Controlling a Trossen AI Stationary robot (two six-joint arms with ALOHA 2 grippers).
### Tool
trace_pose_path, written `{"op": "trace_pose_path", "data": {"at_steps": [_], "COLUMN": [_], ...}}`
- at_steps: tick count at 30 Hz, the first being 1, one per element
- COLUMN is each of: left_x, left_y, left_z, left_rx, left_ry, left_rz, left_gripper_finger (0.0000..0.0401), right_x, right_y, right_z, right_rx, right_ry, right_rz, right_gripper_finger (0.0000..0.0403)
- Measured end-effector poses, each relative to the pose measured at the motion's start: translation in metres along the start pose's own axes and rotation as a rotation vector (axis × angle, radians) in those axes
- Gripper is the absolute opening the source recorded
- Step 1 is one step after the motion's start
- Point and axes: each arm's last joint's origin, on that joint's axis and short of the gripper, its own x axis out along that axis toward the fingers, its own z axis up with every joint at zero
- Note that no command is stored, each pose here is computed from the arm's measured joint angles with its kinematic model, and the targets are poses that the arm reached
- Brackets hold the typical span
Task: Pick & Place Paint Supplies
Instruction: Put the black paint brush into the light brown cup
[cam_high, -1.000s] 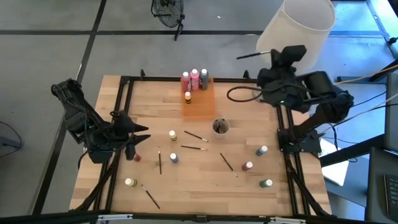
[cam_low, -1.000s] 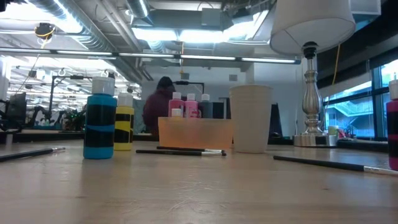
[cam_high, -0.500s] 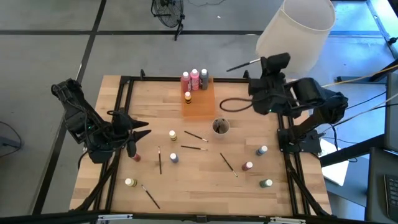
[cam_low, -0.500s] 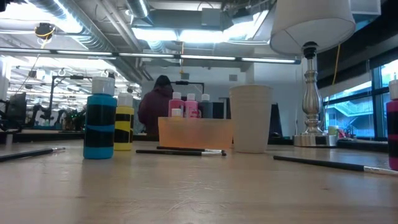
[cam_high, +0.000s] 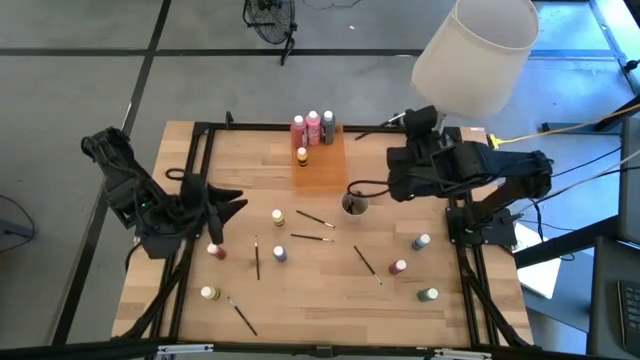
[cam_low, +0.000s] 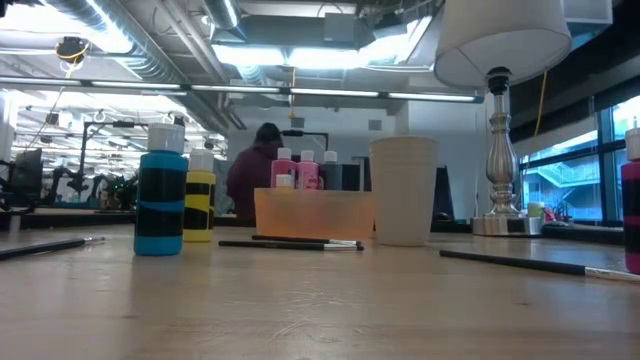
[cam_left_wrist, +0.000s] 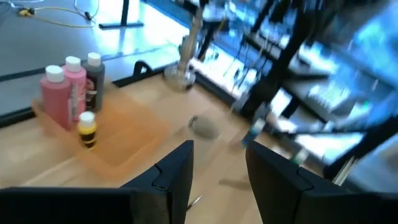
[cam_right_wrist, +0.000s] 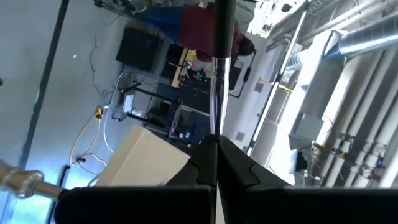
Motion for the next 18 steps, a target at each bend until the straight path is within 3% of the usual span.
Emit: {"op": "trace_pose_path", "data": {"at_steps": [5, 10, 13, 18], "left_x": [0.009, 0.030, 0.049, 0.075], "left_y": [-0.015, -0.033, -0.044, -0.062], "left_z": [0.004, -0.005, -0.015, -0.031], "left_rx": [-0.136, -0.182, -0.196, -0.247], "left_ry": [-0.198, -0.306, -0.325, -0.332], "left_rz": [0.055, 0.132, 0.166, 0.176], "left_gripper_finger": [0.0143, 0.0143, 0.0143, 0.0143], "right_x": [-0.002, -0.006, -0.012, -0.022], "right_y": [0.016, 0.040, 0.059, 0.091], "right_z": [-0.034, -0.077, -0.084, -0.069], "right_rx": [-0.006, 0.000, -0.046, -0.189], "right_ry": [-0.011, -0.035, -0.097, -0.178], "right_rz": [0.012, 0.010, 0.014, 0.012], "right_gripper_finger": [0.0000, 0.0000, 0.0000, 0.0000]}}
